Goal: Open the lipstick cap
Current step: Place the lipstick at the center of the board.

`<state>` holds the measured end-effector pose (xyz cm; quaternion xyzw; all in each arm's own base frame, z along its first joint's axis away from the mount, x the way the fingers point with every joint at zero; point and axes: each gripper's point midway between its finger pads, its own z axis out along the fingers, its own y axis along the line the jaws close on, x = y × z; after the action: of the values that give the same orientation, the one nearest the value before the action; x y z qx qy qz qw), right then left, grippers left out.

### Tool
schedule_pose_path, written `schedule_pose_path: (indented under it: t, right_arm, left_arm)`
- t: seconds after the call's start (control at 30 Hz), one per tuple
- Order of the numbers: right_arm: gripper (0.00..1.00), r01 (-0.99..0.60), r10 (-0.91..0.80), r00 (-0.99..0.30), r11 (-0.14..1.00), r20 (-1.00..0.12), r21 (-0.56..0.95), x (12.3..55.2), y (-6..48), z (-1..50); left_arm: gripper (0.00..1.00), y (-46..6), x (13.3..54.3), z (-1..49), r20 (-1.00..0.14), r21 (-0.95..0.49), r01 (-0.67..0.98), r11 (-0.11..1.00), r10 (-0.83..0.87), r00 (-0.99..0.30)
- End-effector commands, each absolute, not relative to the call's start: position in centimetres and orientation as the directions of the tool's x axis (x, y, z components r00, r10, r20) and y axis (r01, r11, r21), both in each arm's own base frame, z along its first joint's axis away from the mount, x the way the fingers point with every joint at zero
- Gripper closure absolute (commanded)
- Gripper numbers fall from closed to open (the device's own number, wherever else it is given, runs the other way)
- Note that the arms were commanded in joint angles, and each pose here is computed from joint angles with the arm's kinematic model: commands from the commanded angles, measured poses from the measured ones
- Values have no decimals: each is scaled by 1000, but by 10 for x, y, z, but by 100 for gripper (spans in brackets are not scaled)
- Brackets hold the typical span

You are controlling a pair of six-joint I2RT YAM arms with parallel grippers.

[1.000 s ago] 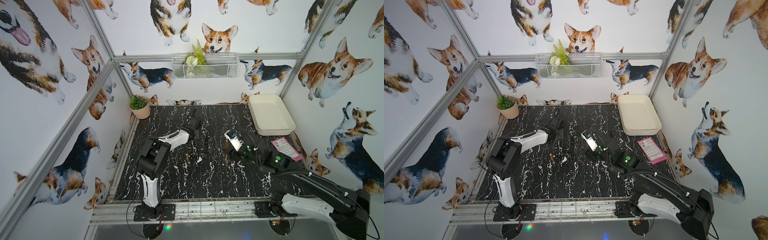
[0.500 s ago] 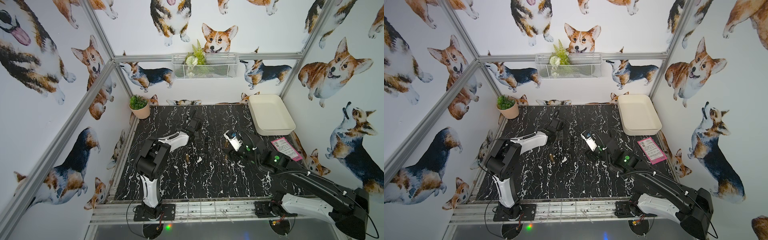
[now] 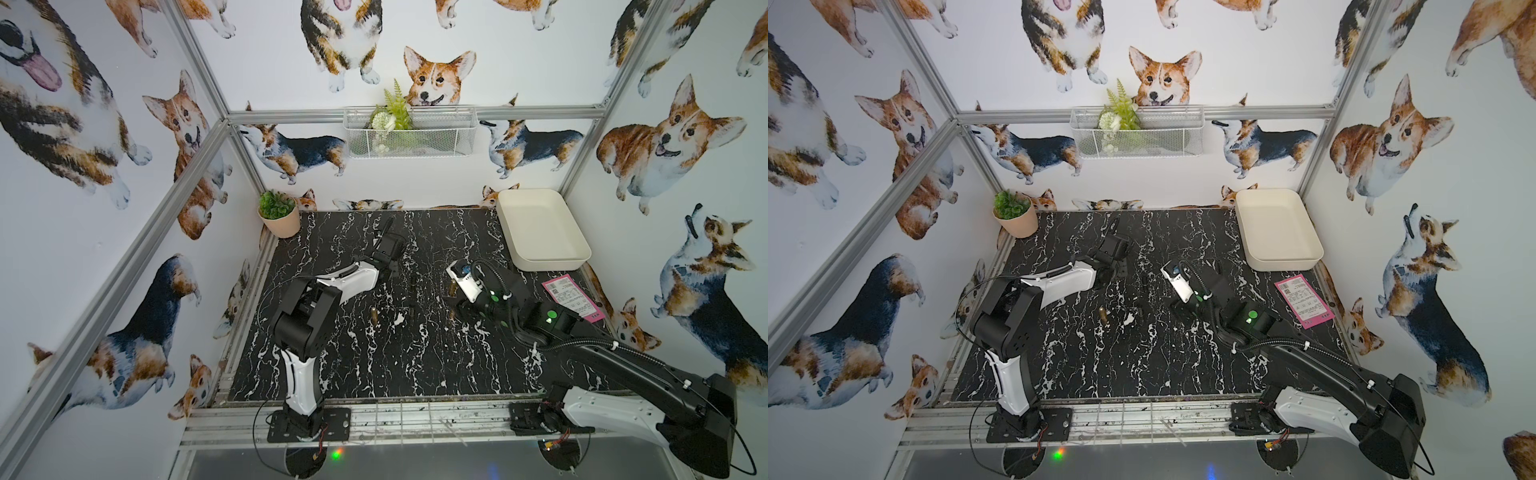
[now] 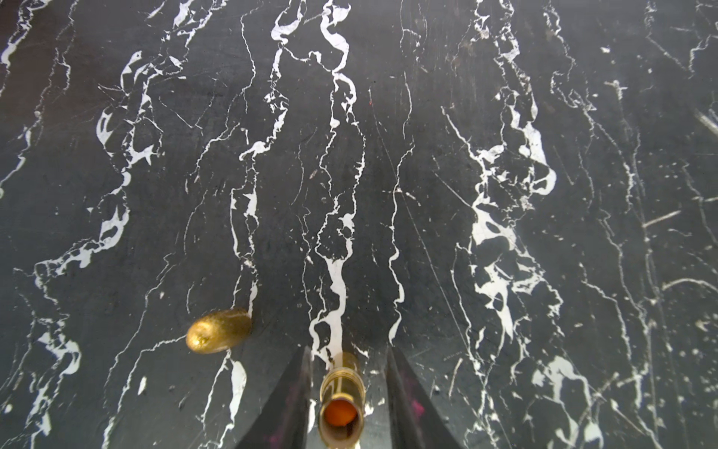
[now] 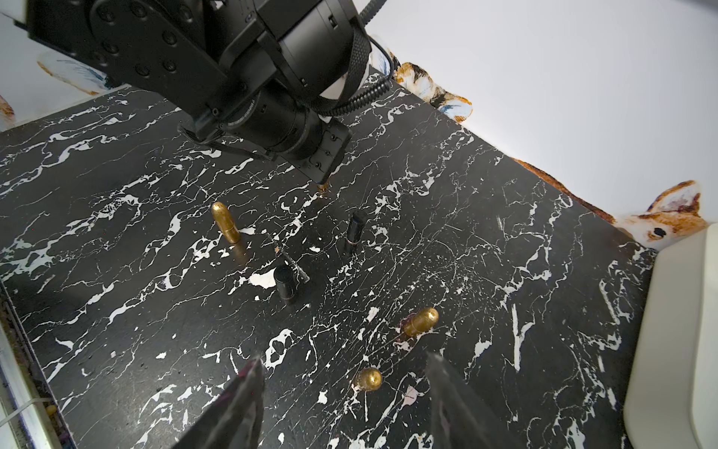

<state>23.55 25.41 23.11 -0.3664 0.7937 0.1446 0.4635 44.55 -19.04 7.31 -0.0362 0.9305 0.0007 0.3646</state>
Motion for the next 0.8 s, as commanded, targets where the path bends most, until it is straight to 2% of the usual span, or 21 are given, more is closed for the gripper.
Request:
schedule_pose_path:
  t: [0.0,0.17,0.33,0.57,0.77]
  right_arm:
    - [32,-712,-448,-295,692,-844,-119,237,254,234]
    - [32,-709,-441,-289,695,-850,-120,237,253,238]
    - [32,-707,-406,-278,700,-871,-101,234,251,253]
    - [31,-688,-332,-291,724,-897,-44,229,245,283]
    - [30,-637,-266,-372,770,-889,36,229,224,293]
  left_arm:
    - [62,-187,448,82,-690,-19,-92,996,-80,-720]
    - [42,-188,447,113,-709,-37,-78,996,-82,-701]
    - [34,-191,440,157,-684,-48,-37,998,-59,-727]
    - [36,-225,409,186,-517,-146,118,982,26,-855]
    - [37,-257,378,184,-388,-201,226,953,134,-912]
